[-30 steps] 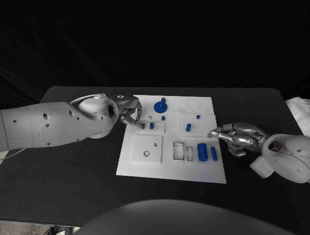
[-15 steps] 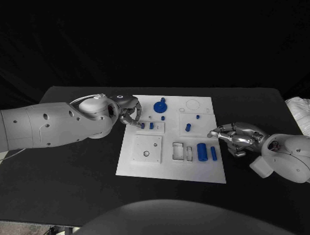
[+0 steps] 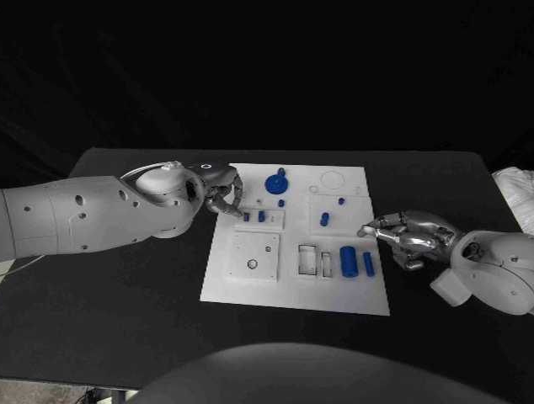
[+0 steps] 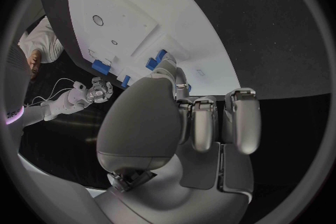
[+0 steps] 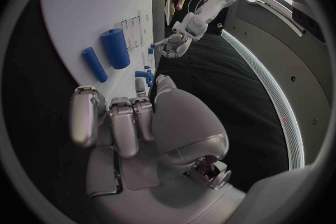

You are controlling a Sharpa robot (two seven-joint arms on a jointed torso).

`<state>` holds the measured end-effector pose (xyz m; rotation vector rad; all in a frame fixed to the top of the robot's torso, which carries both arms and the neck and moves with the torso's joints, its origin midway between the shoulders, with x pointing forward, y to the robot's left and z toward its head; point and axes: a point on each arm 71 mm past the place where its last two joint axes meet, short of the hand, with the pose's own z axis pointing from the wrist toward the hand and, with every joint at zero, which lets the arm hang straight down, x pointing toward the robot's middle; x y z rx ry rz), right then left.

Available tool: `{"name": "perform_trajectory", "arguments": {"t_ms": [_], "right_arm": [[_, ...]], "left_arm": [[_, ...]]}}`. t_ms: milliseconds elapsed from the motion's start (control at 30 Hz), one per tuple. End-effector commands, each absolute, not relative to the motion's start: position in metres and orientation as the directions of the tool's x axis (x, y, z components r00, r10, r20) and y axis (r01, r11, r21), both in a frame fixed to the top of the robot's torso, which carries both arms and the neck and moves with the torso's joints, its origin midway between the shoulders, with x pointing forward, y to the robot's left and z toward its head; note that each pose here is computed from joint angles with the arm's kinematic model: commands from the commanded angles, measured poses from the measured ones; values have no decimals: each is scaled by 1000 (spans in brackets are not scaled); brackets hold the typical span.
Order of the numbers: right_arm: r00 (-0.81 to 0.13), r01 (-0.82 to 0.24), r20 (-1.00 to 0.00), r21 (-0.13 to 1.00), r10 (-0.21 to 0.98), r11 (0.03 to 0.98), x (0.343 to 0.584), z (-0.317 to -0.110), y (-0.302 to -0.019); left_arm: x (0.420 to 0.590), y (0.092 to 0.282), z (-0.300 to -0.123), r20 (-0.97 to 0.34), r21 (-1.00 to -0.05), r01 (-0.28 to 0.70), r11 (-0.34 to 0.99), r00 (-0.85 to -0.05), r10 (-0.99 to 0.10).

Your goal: Assemble the parts on the task board

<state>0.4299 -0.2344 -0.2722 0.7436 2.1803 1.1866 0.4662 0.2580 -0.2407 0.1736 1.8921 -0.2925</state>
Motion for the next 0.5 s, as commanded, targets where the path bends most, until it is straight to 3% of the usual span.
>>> {"name": "perform_trajectory", "arguments": {"t_ms": [33,500], "right_arm": [[-715,203,-191,864,673,461,429,-273,-233],[-715,204,-191,864,673,461,429,-273,-233]], "left_arm": [[466,257,-241,-942,-120,253,960,-335,-30],[466,257,-241,-940,-119,256,959,-341,-26]]}}
